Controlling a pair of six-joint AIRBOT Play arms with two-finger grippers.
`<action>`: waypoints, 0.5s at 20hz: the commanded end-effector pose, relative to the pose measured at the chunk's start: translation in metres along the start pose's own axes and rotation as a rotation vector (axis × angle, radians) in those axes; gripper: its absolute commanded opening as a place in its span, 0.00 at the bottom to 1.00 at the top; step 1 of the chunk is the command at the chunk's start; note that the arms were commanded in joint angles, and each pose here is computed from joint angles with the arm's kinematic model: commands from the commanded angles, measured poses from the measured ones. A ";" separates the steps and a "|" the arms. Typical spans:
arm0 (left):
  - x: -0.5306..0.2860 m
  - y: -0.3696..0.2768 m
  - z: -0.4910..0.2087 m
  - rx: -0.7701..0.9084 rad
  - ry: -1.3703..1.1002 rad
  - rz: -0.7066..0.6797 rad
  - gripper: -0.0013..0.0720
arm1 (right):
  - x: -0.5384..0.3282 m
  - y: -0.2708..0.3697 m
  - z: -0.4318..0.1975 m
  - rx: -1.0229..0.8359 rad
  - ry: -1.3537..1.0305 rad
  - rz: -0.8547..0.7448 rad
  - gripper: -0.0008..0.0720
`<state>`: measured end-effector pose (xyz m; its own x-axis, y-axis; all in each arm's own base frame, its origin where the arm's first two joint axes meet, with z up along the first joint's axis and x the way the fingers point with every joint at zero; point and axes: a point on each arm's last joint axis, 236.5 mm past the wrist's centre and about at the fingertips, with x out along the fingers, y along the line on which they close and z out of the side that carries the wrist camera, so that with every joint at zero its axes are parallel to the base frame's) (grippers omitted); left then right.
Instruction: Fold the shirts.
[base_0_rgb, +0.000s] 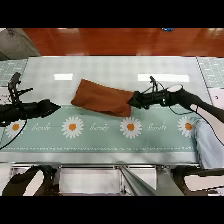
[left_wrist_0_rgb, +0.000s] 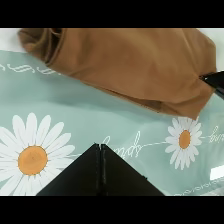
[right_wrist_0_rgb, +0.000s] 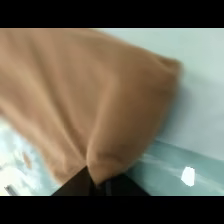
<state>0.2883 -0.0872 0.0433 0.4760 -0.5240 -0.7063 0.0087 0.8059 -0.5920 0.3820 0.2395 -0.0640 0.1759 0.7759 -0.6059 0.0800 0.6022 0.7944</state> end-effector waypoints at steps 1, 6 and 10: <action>0.000 0.000 0.000 0.000 0.000 0.000 0.05 | -0.018 0.042 0.022 -0.137 0.013 -0.038 0.05; 0.000 0.000 0.000 -0.002 -0.002 -0.002 0.05 | -0.096 0.102 0.067 -0.348 -0.036 -0.250 0.05; 0.000 0.000 0.001 -0.002 -0.003 -0.001 0.05 | -0.177 0.127 0.093 -0.461 -0.158 -0.453 0.05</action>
<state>0.2889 -0.0874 0.0437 0.4782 -0.5245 -0.7044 0.0084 0.8048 -0.5935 0.4481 0.2073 0.1047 0.2835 0.5792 -0.7643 -0.2637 0.8134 0.5186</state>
